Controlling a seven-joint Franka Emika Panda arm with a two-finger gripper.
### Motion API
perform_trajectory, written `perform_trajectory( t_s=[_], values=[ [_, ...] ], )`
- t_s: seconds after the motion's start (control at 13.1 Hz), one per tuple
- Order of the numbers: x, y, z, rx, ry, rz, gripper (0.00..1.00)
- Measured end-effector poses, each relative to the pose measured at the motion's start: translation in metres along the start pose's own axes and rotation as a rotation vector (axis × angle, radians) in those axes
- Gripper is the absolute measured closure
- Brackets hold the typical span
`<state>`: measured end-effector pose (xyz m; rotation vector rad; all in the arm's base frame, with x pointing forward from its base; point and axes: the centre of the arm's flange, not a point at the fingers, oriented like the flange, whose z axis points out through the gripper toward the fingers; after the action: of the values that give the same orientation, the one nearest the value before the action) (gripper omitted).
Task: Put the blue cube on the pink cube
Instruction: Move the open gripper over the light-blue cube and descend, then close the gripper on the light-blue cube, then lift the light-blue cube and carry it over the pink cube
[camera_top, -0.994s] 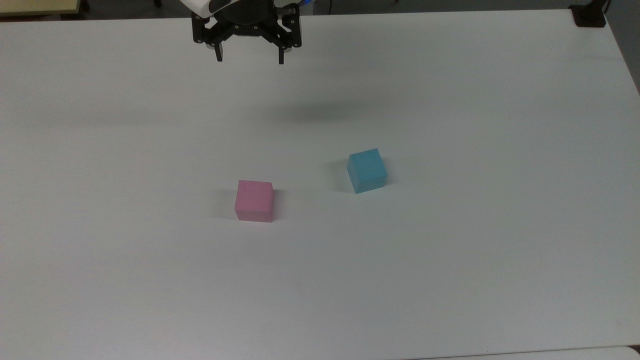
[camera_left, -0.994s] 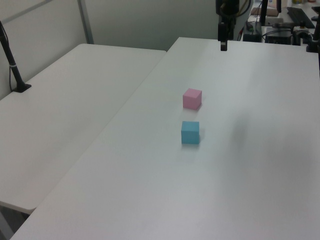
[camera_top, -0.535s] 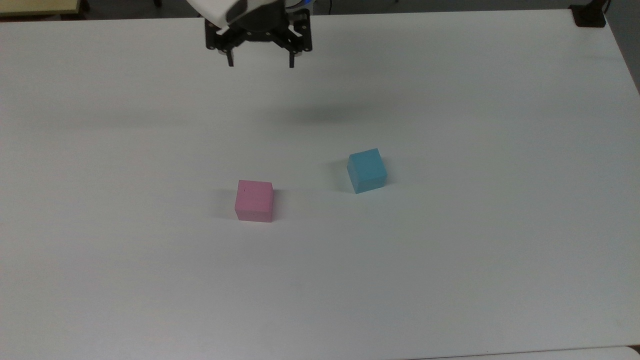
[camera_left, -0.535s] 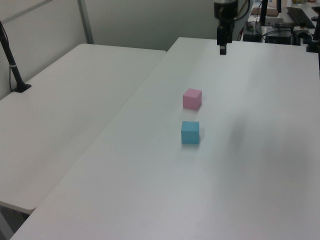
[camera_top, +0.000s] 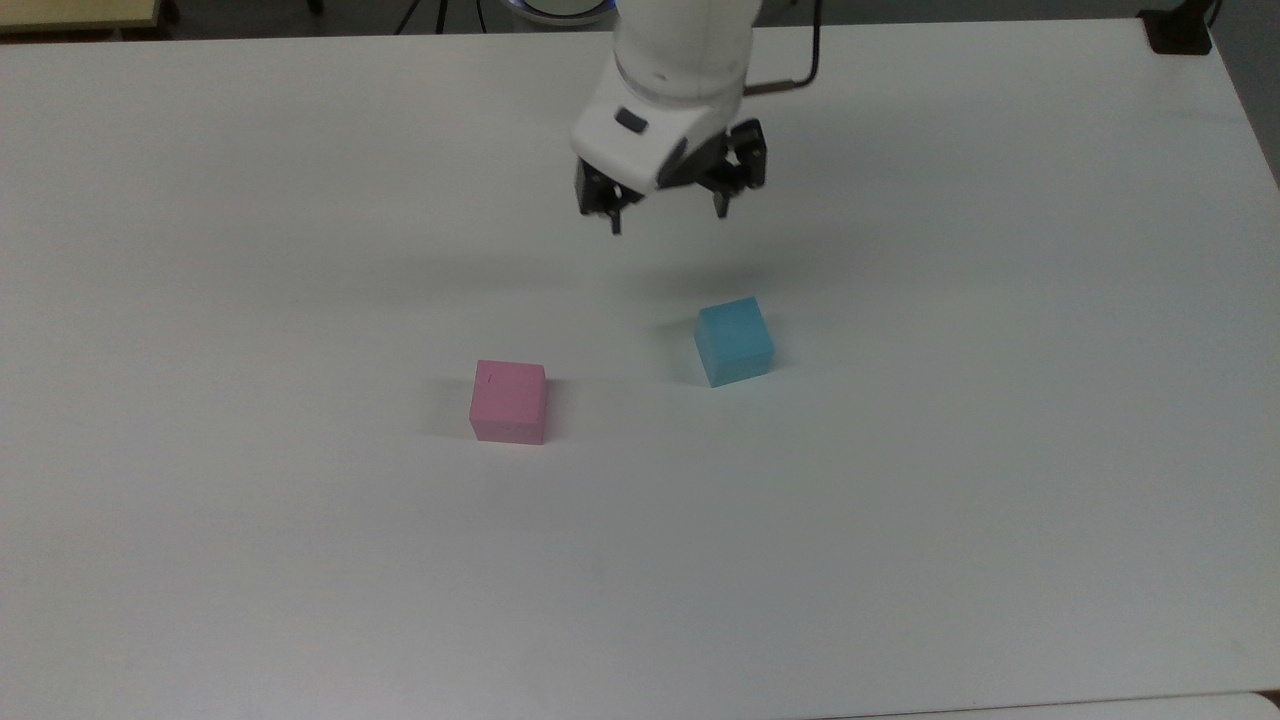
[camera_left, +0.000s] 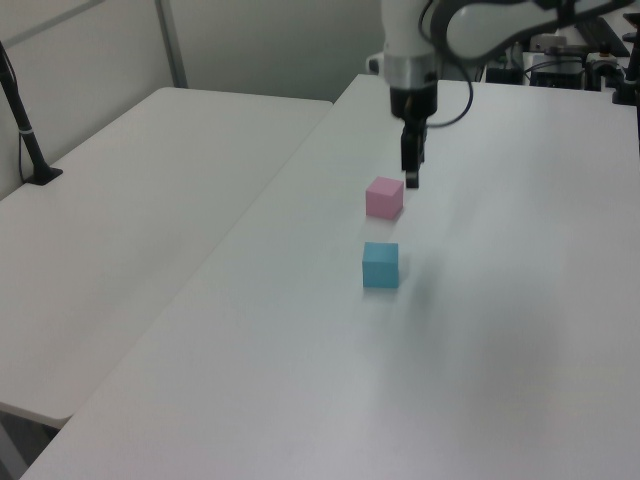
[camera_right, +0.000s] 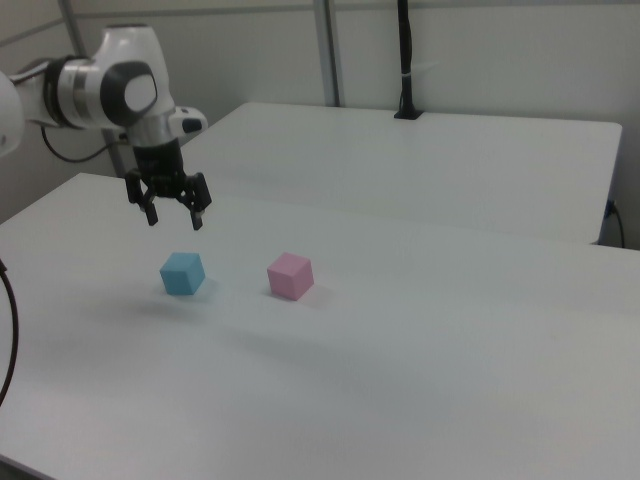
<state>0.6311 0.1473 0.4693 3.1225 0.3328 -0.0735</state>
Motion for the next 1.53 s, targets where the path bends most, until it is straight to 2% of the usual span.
perform_trajectory(
  t_s=[0.23,0.54,0.92,0.99,1.07,1.15,1.3,1.53],
  values=[
    [0.017,-0.026,0.043,0.004,-0.007,-0.030,0.00],
    [0.041,-0.053,0.099,0.003,0.042,-0.002,0.00],
    [0.046,-0.062,0.132,-0.026,0.024,-0.021,0.02],
    [0.046,-0.061,0.132,-0.036,0.024,-0.026,0.11],
    [0.046,-0.061,0.132,-0.044,0.025,-0.031,0.29],
    [0.047,-0.060,0.131,-0.047,0.028,-0.030,0.40],
    [0.047,-0.047,0.118,-0.057,0.020,-0.010,0.43],
    [0.043,0.037,0.059,-0.060,0.019,0.116,0.43]
  ],
)
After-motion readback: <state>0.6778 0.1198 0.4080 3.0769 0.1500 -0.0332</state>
